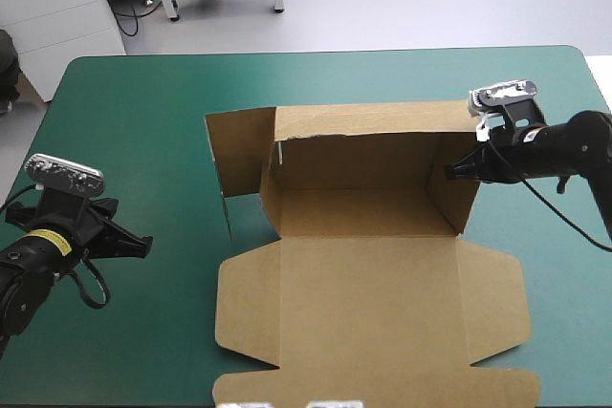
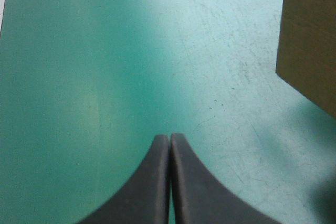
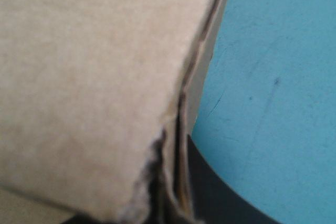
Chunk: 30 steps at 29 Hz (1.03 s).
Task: Fold the box
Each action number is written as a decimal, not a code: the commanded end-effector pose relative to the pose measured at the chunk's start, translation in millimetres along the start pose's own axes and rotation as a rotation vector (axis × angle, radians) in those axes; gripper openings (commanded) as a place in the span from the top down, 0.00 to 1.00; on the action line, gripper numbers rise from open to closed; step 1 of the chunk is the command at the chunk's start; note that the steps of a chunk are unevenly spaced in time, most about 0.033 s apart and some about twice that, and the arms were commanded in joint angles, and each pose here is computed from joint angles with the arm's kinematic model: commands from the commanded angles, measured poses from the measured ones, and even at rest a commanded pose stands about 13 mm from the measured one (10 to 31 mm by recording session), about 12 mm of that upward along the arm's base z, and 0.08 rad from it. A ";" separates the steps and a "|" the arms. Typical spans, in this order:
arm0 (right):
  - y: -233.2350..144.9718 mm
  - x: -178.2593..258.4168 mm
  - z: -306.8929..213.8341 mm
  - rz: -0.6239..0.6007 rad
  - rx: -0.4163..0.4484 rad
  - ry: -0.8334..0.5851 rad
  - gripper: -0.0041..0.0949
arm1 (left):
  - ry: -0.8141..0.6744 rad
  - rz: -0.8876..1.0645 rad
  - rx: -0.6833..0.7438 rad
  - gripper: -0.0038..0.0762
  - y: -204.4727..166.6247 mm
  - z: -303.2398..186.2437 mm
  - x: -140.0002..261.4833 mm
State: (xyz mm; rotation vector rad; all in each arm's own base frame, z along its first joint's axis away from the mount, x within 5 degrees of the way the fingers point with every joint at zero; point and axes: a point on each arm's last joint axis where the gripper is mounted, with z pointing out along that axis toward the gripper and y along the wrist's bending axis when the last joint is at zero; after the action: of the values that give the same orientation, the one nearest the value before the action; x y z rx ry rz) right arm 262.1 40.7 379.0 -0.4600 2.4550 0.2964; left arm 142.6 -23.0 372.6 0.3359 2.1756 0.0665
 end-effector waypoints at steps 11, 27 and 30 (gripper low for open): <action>-21.2 -6.8 46.3 0.036 -0.008 0.276 0.98 | -0.079 -0.007 -0.017 0.99 2.8 -6.8 -10.1; -52.4 -59.2 107.1 0.028 0.001 0.268 0.68 | -0.097 0.003 -0.029 0.99 3.9 -7.0 -11.7; -53.9 -68.2 105.1 0.020 0.009 0.236 0.50 | -0.113 0.004 -0.029 0.99 3.9 -7.2 -13.2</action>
State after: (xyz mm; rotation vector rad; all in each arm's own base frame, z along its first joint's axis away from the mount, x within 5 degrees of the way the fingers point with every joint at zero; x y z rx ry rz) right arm 395.1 44.6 300.5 -0.4674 2.7776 0.2999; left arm 143.2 -21.9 372.6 0.3383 2.1689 0.0862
